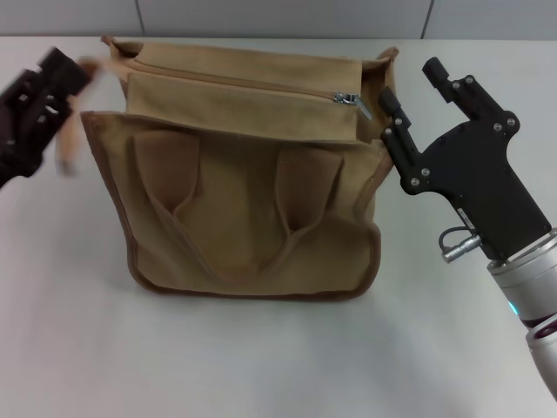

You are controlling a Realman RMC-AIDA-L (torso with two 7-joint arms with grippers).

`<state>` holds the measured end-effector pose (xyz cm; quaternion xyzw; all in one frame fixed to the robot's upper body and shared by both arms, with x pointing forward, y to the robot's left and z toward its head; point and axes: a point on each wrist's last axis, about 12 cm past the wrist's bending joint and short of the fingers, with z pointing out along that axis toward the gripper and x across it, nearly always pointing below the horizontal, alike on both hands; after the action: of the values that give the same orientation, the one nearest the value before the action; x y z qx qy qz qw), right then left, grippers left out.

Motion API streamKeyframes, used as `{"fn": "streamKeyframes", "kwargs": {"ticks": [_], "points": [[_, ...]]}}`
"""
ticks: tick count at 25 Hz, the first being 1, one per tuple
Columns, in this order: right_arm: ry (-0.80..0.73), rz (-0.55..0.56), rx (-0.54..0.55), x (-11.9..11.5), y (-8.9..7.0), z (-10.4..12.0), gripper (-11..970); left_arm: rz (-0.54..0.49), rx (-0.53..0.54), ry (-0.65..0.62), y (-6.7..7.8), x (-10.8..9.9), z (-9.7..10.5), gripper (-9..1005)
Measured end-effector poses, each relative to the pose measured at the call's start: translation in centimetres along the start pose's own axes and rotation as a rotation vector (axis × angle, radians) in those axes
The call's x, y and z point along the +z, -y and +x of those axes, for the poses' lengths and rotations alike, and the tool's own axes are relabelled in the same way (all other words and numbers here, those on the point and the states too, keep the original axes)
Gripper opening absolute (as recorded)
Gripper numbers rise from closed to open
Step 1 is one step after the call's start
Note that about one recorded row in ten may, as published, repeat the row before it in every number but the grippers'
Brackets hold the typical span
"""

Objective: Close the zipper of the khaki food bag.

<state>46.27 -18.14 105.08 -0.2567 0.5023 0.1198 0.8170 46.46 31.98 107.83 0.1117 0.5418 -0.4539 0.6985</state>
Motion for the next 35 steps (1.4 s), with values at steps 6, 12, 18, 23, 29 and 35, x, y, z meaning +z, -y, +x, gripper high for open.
{"fn": "streamKeyframes", "kwargs": {"ticks": [6, 12, 18, 23, 29, 35], "points": [[0.0, -0.003, 0.018, -0.2, 0.0, 0.0, 533, 0.057, -0.066, 0.018, 0.2, -0.1, -1.0, 506], [0.038, -0.055, 0.095, -1.8, -0.6, -0.4, 647, 0.289, 0.03, -0.273, 1.9, 0.4, 1.0, 734], [0.026, -0.208, 0.361, -4.7, 1.0, 0.0, 656, 0.346, 0.118, -0.395, 2.9, -1.7, 2.3, 753], [-0.06, -0.487, 0.518, -5.4, 3.1, 0.2, 663, 0.311, 0.227, -0.441, 2.9, -3.2, 3.1, 768], [-0.144, -0.562, 0.508, -4.6, 2.9, 1.1, 672, 0.271, 0.24, -0.492, 2.6, -3.3, 4.0, 768], [-0.163, -0.618, 0.478, -4.5, 0.8, 1.4, 741, 0.3, 0.233, -0.514, 3.0, -3.7, 4.2, 768]]}}
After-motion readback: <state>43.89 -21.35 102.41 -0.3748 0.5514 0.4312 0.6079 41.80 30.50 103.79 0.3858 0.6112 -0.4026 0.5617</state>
